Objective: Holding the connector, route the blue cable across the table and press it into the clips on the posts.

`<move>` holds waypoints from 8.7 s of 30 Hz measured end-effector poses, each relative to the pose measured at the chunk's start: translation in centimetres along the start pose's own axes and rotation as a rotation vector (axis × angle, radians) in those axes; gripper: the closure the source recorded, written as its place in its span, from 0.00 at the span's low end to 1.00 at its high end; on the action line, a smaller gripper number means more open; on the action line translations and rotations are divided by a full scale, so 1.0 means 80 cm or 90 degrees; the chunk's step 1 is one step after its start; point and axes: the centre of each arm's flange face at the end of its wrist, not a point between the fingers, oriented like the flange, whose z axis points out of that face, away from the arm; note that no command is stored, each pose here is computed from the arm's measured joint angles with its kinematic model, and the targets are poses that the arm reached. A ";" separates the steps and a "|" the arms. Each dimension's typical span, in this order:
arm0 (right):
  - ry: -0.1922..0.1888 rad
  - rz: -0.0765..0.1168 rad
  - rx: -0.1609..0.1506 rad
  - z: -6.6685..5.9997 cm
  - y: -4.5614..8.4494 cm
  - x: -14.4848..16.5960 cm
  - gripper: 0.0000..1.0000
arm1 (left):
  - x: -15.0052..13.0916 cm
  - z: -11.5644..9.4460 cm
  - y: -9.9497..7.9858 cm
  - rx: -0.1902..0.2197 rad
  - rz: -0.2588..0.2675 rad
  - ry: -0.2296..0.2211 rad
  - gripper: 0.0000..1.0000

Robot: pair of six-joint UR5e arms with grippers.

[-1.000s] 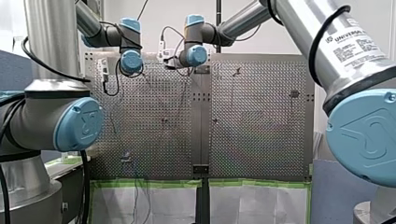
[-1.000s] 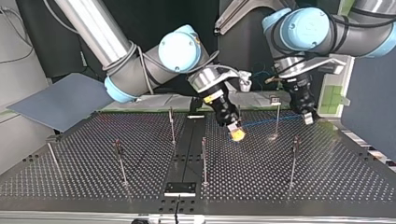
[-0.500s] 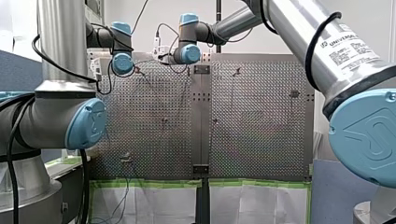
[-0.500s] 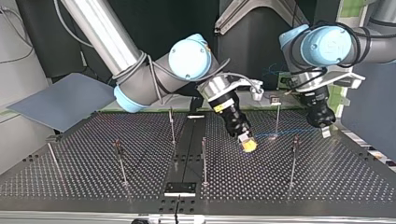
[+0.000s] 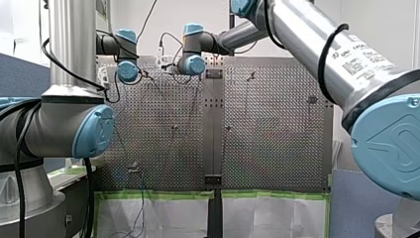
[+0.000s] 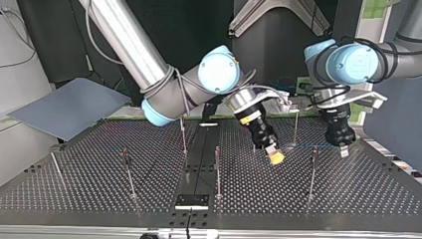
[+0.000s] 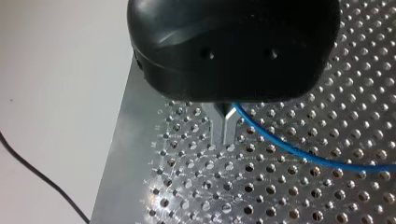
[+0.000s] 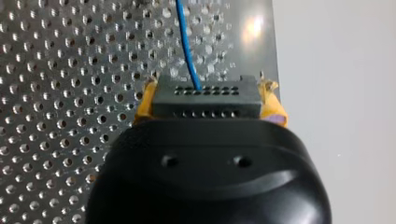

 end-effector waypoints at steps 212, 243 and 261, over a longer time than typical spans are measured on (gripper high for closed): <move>-0.029 -0.029 -0.111 0.004 0.090 -0.015 1.00 | 0.032 0.000 -0.145 0.121 -0.018 0.064 1.00; -0.124 -0.013 -0.102 -0.026 0.073 -0.077 1.00 | 0.120 -0.064 -0.102 0.062 0.004 0.126 1.00; -0.220 -0.025 -0.111 -0.072 0.081 -0.162 1.00 | 0.194 -0.124 -0.084 0.087 0.030 0.192 1.00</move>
